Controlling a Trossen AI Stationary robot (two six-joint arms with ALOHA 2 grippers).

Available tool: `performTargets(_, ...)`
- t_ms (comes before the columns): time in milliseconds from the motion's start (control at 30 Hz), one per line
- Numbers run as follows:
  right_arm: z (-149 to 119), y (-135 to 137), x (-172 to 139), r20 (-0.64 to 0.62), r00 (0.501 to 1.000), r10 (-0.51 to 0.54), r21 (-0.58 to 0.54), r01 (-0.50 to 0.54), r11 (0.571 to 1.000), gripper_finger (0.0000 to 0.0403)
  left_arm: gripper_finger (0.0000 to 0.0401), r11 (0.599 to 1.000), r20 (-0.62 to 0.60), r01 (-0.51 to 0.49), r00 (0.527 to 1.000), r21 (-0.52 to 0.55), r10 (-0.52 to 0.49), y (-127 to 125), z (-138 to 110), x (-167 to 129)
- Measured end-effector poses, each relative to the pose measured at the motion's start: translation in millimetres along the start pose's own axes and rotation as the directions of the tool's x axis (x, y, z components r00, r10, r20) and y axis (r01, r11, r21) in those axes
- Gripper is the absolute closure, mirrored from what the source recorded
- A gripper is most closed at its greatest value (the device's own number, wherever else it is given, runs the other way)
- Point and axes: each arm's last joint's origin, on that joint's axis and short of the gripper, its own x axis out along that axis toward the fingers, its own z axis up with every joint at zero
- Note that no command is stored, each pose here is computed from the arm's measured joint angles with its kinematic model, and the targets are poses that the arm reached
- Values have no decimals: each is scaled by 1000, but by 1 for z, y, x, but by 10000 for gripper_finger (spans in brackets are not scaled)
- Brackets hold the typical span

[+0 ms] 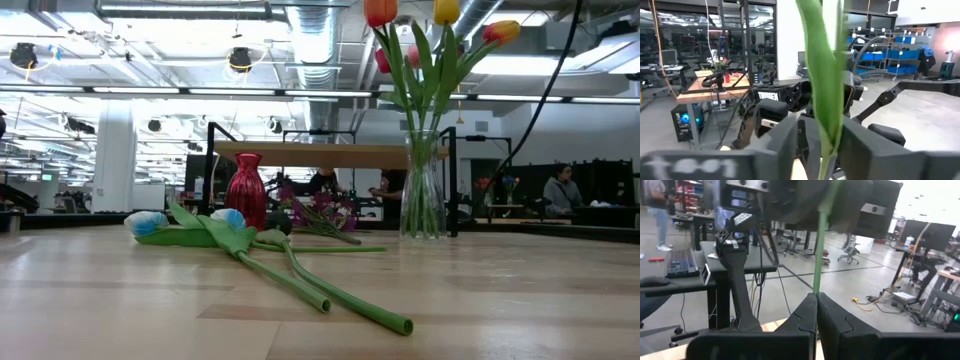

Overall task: Pick and place flowers into a vace then onto a shelf
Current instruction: Put the left black tulip into the red vase

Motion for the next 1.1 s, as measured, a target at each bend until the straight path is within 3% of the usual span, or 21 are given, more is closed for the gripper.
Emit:
performTargets(167,1,4,-3,7,999,44,-32,-43,999,398,386,1000,-1,6,1000,13,-6,0,0,0)
performTargets(433,1,6,-9,2,1000,18,-59,-18,998,309,398,998,4,-10,1000,56,10,0,1,-1)
performTargets(600,12,-6,-23,-25,1000,15,-70,-17,997,258,399,992,-29,-87,996,96,90,0,-1,-4)
performTargets(700,26,-23,-37,-33,996,81,-37,-82,996,243,399,975,-69,-168,981,145,179,1,-1,-7)
performTargets(800,39,-45,-54,-57,981,183,-27,-185,982,239,399,972,-103,-182,975,148,198,3,-5,-7)
performTargets(1100,63,-111,-107,-167,853,495,37,-496,867,249,400,978,-208,-146,962,146,175,5,-21,-9)
